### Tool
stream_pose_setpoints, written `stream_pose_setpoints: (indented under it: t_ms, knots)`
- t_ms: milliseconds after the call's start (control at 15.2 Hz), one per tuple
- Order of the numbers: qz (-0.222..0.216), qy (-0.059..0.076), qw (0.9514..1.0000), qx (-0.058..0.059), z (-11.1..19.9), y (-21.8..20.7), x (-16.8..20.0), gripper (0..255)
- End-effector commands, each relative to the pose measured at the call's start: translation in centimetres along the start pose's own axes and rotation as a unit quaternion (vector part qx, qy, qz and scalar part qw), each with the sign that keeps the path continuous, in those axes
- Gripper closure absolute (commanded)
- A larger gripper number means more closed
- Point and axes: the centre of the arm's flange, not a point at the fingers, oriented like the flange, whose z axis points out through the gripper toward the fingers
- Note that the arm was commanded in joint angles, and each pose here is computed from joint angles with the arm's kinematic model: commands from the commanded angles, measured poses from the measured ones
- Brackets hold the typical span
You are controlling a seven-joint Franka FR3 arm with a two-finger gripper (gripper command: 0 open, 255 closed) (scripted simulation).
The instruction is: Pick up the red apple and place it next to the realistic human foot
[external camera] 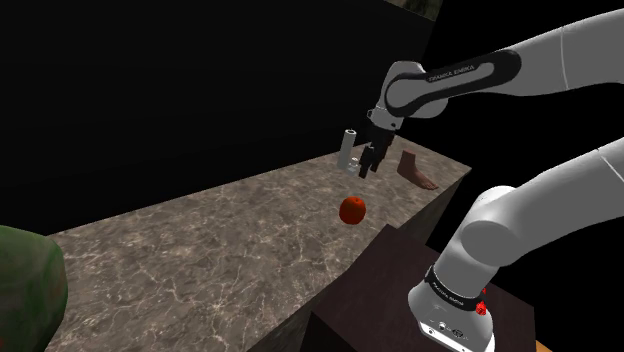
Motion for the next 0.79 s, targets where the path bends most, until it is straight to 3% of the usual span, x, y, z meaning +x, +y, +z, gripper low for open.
stream_pose_setpoints:
  t_ms: [0, 396, 726]
  knots:
    - [0.009, 0.001, 1.0000, 0.000, 2.2, 1.8, 0.5, 0]
    - [0.034, 0.000, 0.9994, 0.004, 8.2, 6.7, 1.6, 0]
    - [0.034, 0.000, 0.9994, 0.004, 10.8, 6.7, 1.6, 0]
